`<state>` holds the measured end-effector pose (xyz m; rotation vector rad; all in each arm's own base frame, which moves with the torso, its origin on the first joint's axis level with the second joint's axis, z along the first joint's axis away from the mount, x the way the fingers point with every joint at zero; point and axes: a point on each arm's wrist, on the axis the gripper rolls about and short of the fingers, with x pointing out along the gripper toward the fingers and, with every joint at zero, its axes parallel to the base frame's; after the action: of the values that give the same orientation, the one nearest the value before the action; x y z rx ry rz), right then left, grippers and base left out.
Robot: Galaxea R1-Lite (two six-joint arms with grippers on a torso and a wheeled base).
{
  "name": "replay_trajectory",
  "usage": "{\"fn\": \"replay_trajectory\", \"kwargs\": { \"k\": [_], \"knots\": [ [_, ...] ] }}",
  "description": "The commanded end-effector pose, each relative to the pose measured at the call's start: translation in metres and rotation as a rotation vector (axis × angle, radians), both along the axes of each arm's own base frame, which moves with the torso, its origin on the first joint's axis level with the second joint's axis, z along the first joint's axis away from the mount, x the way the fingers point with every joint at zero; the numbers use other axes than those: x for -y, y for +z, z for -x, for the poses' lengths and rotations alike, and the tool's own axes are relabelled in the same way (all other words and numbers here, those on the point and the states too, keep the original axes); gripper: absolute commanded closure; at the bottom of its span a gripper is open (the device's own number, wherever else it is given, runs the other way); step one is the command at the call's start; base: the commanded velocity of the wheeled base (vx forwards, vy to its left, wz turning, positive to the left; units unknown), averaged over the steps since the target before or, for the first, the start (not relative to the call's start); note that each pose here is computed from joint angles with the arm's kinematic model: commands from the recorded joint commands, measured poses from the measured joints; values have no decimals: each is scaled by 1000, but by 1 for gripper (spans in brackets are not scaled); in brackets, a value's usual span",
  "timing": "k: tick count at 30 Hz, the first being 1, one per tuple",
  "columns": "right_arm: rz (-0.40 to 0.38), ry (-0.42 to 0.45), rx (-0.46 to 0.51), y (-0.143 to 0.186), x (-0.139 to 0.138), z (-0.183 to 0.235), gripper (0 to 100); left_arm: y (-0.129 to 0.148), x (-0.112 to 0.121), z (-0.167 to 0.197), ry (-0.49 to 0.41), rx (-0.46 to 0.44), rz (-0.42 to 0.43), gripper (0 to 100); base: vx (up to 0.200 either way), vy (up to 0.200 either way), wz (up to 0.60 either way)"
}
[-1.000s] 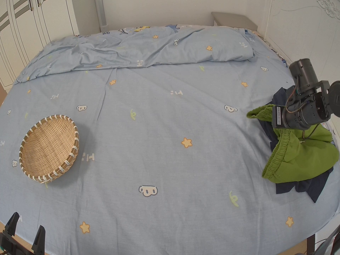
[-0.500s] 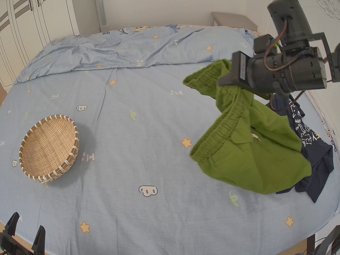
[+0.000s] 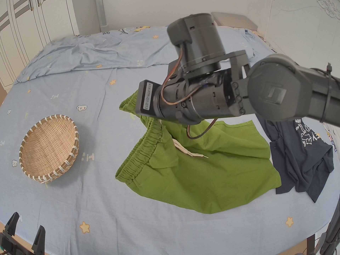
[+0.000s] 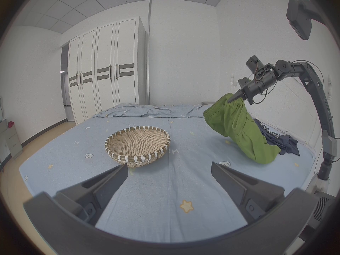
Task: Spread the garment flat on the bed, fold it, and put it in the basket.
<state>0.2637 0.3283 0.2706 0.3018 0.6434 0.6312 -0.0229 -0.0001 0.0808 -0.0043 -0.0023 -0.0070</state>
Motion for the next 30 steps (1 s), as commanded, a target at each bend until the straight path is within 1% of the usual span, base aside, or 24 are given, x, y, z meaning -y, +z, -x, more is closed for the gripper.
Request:
{"fn": "replay_trajectory", "kwargs": {
  "k": [1, 3, 6, 7, 16, 21, 22, 23, 25, 26, 27, 28, 30],
  "knots": [
    [33, 2, -27, -19, -11, -8, 100, -5, 0, 0, 1, -1, 0, 0, 0, 0, 0],
    [39, -3, -32, -22, -11, -10, 100, -5, 0, 0, -1, -1, 2, 0, 0, 0, 0],
    [67, -6, -52, -38, -16, -17, 100, -5, 0, 0, 1, -1, 2, 0, 0, 0, 0],
    [70, -6, -54, -39, -17, -17, 0, -5, 0, 0, -1, -1, 2, 0, 0, 0, 0],
    [129, 26, -89, -63, -33, -13, 0, -5, 0, 0, -7, -1, -9, 0, 0, 0, 0],
    [132, 16, -99, -61, -29, -13, 0, -5, 0, 0, -2, 5, -9, 0, 0, 0, 0],
    [131, 3, -105, -57, -23, -16, 0, -4, 0, 0, -1, 10, -15, 0, 0, 0, 0],
    [126, -14, -103, -50, -14, -18, 0, 3, 0, 2, 10, 47, -15, 0, 0, 0, 0],
    [109, -49, -94, -34, 6, -22, 0, 38, 0, 14, -7, 194, 1, 0, 0, 0, 0],
    [83, -67, -86, -16, 28, -20, 0, 78, -1, 29, -28, 290, 42, 0, 0, 0, 0],
    [64, -69, -87, -8, 41, -20, 0, 96, -2, 31, -51, 273, 72, 0, 0, 0, 0],
    [46, -67, -95, -2, 54, -20, 0, 109, -3, 30, -80, 230, 93, 0, 0, 0, 0],
    [-4, -55, -103, 17, 87, -14, 0, 125, -4, 22, -153, 110, 109, 0, 0, 0, 0]
  ]
}}
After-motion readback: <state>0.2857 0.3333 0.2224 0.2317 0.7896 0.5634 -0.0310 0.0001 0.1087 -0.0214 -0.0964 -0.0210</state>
